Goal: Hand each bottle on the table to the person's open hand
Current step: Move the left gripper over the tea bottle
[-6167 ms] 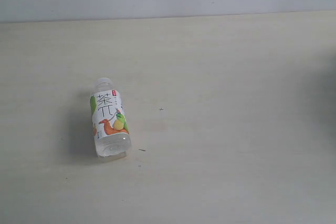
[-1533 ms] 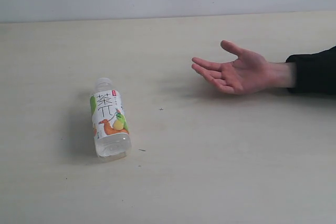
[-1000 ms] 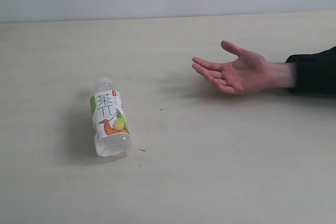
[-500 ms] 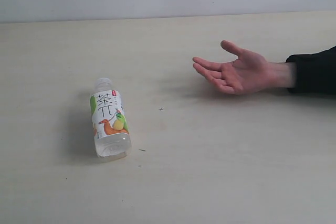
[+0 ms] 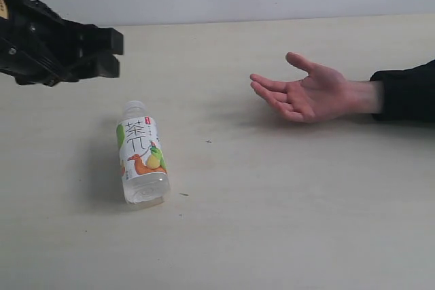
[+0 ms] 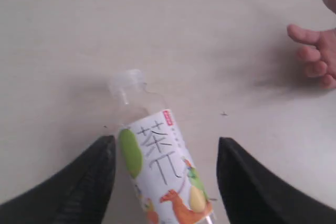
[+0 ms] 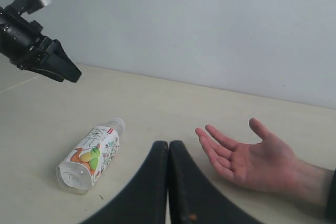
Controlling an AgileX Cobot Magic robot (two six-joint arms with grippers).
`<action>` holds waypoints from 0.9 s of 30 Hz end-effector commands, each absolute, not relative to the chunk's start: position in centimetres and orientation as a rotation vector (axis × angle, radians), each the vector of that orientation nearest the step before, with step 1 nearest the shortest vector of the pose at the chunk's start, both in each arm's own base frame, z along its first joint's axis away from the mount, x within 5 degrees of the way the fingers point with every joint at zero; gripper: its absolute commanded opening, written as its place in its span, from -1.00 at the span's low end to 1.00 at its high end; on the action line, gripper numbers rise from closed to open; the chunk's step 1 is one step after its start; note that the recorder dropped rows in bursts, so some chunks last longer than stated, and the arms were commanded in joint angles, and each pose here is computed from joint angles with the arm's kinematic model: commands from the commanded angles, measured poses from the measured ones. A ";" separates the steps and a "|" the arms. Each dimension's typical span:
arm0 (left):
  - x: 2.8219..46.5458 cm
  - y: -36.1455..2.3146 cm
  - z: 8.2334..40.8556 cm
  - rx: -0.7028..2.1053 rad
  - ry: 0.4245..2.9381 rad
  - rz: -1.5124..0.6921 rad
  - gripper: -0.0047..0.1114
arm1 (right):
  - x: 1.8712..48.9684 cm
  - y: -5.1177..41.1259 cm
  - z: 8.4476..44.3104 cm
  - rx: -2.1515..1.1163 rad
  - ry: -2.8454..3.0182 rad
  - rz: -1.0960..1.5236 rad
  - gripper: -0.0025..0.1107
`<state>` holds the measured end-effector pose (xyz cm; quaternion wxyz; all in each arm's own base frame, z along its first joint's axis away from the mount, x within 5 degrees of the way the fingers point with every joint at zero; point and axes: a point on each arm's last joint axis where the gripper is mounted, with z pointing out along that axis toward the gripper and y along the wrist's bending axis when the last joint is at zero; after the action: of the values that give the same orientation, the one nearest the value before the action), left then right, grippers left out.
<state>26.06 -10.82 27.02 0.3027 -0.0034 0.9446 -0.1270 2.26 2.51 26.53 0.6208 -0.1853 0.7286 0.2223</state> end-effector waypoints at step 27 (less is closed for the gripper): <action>28.8 -16.7 20.7 -0.204 2.923 -0.124 0.41 | 2.3 2.5 26.5 -0.421 1.663 0.517 -0.96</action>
<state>28.61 -16.52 21.70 0.1230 -0.0676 0.9881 -0.0629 2.26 2.51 26.53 0.6206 -0.1846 0.7288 0.2228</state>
